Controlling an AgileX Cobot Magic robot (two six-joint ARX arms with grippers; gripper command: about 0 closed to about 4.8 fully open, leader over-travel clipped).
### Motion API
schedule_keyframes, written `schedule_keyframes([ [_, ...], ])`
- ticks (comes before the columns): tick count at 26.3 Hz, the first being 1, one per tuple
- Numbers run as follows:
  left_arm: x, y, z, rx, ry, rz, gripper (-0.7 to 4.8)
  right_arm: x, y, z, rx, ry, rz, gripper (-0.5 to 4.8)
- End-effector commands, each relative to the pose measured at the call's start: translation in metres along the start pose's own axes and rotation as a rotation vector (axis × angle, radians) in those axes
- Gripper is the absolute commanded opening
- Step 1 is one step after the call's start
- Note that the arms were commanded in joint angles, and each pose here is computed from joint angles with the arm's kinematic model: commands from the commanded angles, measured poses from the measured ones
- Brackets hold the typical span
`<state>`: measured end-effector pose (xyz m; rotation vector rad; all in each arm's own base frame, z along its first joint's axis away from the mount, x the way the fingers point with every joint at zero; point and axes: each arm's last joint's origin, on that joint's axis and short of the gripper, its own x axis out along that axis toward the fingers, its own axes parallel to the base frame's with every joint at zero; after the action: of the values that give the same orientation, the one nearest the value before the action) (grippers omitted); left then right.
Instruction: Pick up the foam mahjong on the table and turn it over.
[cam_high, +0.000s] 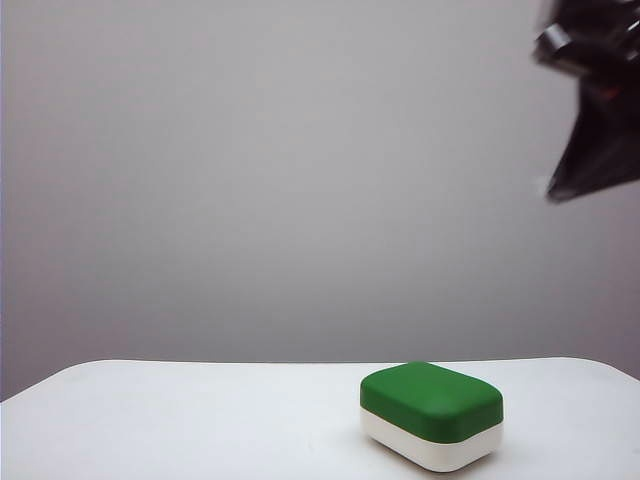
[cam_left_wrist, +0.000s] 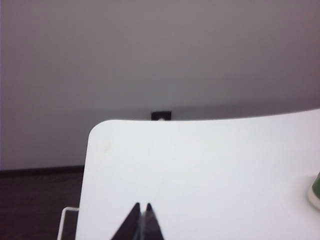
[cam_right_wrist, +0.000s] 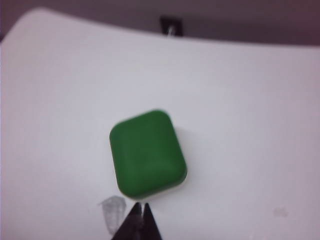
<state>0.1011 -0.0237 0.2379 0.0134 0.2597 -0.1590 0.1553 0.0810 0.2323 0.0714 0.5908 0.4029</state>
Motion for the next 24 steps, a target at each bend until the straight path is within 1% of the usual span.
schedule_keyframes([
  [1, -0.002, 0.001, -0.006, -0.020, -0.073, 0.001, -0.05, -0.013, -0.005, -0.005, 0.012, -0.104, -0.017, -0.05],
  [3, -0.005, 0.001, -0.013, -0.044, -0.122, -0.001, -0.05, -0.022, -0.012, -0.016, 0.033, -0.167, -0.048, -0.05],
  [6, -0.008, 0.001, -0.019, -0.049, -0.166, -0.005, -0.05, -0.028, -0.021, -0.029, 0.078, -0.218, -0.085, -0.05],
  [9, -0.008, 0.002, -0.025, -0.068, -0.189, 0.002, -0.05, -0.032, -0.030, -0.041, 0.123, -0.288, -0.112, -0.05],
  [11, -0.007, 0.002, -0.032, -0.079, -0.202, 0.014, -0.05, -0.035, -0.036, -0.053, 0.153, -0.371, -0.112, -0.05],
  [13, -0.005, 0.002, -0.038, -0.078, -0.207, 0.006, -0.05, -0.035, -0.039, -0.061, 0.160, -0.415, -0.116, -0.05],
  [17, -0.001, 0.001, -0.052, -0.072, -0.220, -0.041, -0.05, -0.034, -0.042, -0.074, 0.162, -0.471, -0.115, -0.05],
  [19, 0.002, 0.000, -0.057, -0.085, -0.229, -0.059, -0.05, -0.031, -0.043, -0.080, 0.159, -0.489, -0.112, -0.05],
  [22, 0.006, 0.000, -0.063, -0.095, -0.217, -0.061, -0.05, -0.025, -0.046, -0.094, 0.148, -0.521, -0.110, -0.05],
  [24, 0.007, 0.000, -0.065, -0.087, -0.211, -0.059, -0.05, -0.025, -0.047, -0.098, 0.128, -0.507, -0.132, -0.05],
])
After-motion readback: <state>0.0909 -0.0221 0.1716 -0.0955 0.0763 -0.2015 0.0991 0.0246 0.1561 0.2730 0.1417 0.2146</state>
